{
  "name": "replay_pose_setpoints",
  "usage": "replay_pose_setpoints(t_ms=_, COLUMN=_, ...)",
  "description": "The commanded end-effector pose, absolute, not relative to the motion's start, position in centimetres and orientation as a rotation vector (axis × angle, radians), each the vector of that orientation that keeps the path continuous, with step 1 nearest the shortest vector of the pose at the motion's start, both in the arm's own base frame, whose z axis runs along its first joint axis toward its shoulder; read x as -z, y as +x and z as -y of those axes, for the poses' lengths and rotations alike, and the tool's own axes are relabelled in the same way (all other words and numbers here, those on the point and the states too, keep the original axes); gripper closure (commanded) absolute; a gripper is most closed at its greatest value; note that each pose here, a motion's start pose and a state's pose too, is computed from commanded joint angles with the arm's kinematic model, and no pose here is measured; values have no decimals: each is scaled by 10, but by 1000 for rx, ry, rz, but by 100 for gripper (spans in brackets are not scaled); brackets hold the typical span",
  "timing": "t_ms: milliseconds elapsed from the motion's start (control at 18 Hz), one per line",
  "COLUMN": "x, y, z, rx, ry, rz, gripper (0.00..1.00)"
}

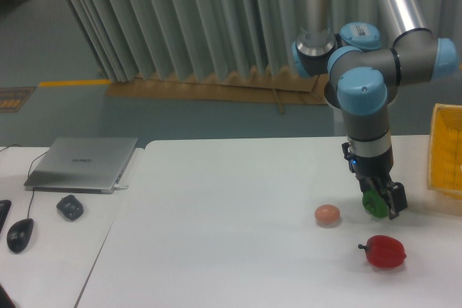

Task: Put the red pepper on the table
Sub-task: 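Raise the open gripper away from the red pepper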

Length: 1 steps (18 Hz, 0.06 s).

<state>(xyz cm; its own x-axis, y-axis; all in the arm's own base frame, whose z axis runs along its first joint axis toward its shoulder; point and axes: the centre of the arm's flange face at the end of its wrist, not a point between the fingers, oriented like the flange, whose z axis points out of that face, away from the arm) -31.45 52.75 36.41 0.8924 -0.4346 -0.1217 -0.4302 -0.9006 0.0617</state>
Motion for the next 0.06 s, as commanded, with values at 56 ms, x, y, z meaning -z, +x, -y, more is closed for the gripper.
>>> replay_pose_setpoints(t_ms=56, x=-364, y=-315, z=-527, rx=206, ry=3025, rz=686, gripper=0)
